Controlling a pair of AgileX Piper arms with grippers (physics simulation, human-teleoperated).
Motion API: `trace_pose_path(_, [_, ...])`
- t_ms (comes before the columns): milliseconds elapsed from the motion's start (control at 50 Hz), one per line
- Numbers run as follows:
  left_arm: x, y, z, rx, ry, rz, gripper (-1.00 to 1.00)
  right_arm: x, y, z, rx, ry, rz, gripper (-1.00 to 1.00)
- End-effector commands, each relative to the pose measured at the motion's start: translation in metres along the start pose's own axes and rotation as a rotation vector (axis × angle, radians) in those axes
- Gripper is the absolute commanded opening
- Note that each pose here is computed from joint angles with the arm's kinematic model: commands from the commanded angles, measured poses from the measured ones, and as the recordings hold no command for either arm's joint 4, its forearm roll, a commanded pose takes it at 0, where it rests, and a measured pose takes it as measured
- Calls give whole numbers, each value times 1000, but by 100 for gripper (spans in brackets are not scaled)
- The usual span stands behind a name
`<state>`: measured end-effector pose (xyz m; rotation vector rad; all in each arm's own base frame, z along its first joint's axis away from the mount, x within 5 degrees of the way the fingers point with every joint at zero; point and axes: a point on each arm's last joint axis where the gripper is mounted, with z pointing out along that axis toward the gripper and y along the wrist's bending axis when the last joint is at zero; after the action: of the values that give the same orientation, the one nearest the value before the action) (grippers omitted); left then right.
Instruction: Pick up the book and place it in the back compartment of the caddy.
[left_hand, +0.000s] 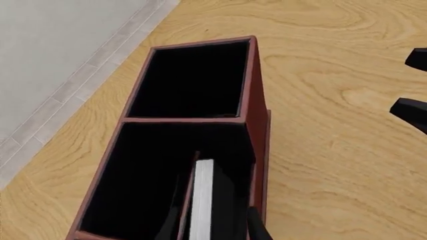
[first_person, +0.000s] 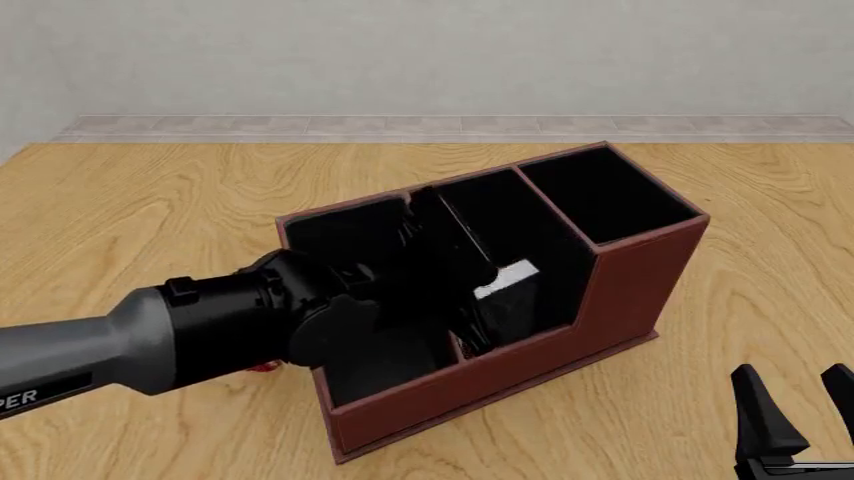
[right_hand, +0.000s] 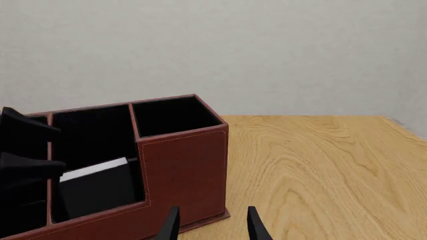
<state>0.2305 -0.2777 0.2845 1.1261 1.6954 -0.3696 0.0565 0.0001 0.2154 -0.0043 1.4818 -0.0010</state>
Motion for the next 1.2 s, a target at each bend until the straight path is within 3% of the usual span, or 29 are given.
trace_pose_path(20, [-1,0,-2,2,1,6,100,0,0,0,0,0,0,100])
trace_pose_path(500, [-8,0,-22,1,-15,33,100,0,0,0,0,0,0,100])
trace_pose_path(720, [-11,3,-45,-8,-26,38,100,0,0,0,0,0,0,100])
trace_pose_path(940, [-14,1,-72,-3,-36,99,100,0,0,0,0,0,0,100])
trace_pose_path(1200, [-20,18,-80,-55,-53,87,100,0,0,0,0,0,0,100])
